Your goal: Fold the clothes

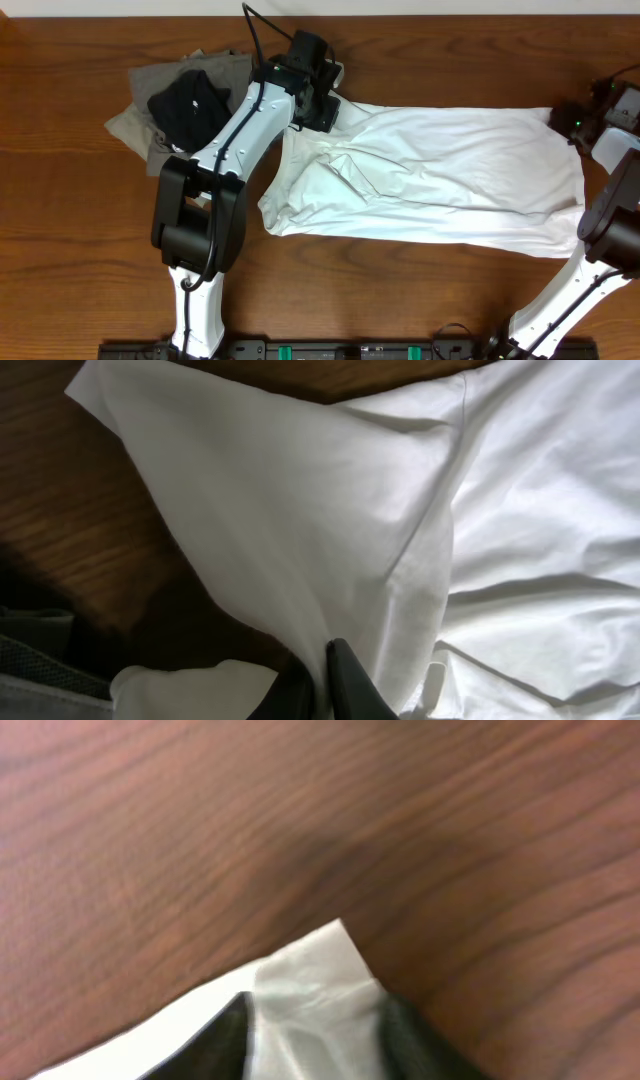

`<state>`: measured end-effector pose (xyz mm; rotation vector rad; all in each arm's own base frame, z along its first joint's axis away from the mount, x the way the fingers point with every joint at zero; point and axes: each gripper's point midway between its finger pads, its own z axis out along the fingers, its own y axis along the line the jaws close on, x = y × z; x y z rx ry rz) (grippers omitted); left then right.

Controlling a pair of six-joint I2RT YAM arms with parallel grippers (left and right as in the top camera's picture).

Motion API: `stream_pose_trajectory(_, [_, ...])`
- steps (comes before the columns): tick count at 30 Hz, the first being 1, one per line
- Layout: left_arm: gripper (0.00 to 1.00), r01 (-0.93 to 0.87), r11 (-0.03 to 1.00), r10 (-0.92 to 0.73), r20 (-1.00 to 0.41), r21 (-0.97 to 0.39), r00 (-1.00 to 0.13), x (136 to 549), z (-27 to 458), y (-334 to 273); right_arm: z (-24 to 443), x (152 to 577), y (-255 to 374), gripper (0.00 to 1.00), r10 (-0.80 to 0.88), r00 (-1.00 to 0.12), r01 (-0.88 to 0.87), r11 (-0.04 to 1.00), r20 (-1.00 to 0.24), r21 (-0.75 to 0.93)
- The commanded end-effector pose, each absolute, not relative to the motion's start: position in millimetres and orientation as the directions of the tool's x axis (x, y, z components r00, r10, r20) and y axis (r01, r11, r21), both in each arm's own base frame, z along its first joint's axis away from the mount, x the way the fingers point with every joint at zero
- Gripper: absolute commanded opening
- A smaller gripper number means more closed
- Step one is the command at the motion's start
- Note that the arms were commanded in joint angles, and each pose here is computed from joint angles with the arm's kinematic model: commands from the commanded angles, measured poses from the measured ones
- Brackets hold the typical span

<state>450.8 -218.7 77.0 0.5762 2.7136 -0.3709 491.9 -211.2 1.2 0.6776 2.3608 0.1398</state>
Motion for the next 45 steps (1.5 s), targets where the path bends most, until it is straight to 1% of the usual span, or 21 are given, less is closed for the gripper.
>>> stream_pose_trajectory(1, [0.06,0.445,0.878,0.357,-0.376,-0.175,-0.855,450,75,-218,-55,463,-187,0.2,0.5,-0.746,0.452,0.865,-0.439,0.217])
stream_pose_trajectory(3, [0.06,0.445,0.878,0.358,-0.376,-0.175,-0.855,450,75,-218,-56,456,-189,0.05,0.509,-0.752,0.468,0.86,-0.419,0.204])
stream_pose_trajectory(4, [0.06,0.445,0.878,0.358,-0.376,-0.175,-0.854,450,75,-218,-55,455,-190,0.01,0.512,-0.752,0.472,0.858,-0.415,0.204])
stream_pose_trajectory(8, [0.06,0.462,0.874,0.38,-0.381,-0.15,-0.843,451,75,-215,-32,451,-197,0.01,0.544,-0.726,0.497,0.838,-0.422,0.226])
stream_pose_trajectory(12, [0.06,0.451,0.886,0.38,-0.387,-0.11,-0.84,452,84,-207,19,451,-196,0.01,0.554,-0.697,0.47,0.832,-0.456,0.293])
stream_pose_trajectory(15, [0.06,0.453,0.885,0.376,-0.41,-0.107,-0.831,448,105,-206,63,444,-194,0.01,0.573,-0.666,0.471,0.819,-0.477,0.327])
stream_pose_trajectory(17, [0.06,0.455,0.884,0.372,-0.432,-0.105,-0.822,445,121,-205,88,431,-194,0.01,0.603,-0.642,0.503,0.797,-0.473,0.334])
stream_pose_trajectory(20, [0.06,0.457,0.883,0.369,-0.445,-0.104,-0.816,438,139,-202,110,402,-200,0.01,0.697,-0.576,0.626,0.712,-0.426,0.318])
stream_pose_trajectory(22, [0.06,0.455,0.884,0.373,-0.426,-0.106,-0.824,429,144,-198,121,382,-202,0.01,0.73,-0.553,0.676,0.674,-0.401,0.297])
stream_pose_trajectory(26, [0.06,0.442,0.889,0.386,-0.326,-0.117,-0.863,404,137,-189,129,352,-206,0.01,0.756,-0.541,0.727,0.64,-0.367,0.248])
stream_pose_trajectory(32, [0.06,0.415,0.901,0.396,-0.15,-0.13,-0.906,365,125,-173,120,314,-221,0.01,0.794,-0.524,0.802,0.582,-0.309,0.134])
stream_pose_trajectory(38, [0.06,0.393,0.91,0.396,-0.004,-0.135,-0.918,332,117,-160,117,295,-235,0.01,0.807,-0.504,0.836,0.545,-0.307,0.06])
stream_pose_trajectory(44, [0.07,0.341,0.931,0.352,0.067,-0.133,-0.934,315,104,-158,117,289,-238,0.01,0.809,-0.503,0.843,0.537,-0.304,0.034])
stream_pose_trajectory(45, [0.09,0.344,0.929,0.356,0.074,-0.133,-0.932,313,102,-159,117,289,-237,0.02,0.809,-0.504,0.843,0.537,-0.302,0.032])
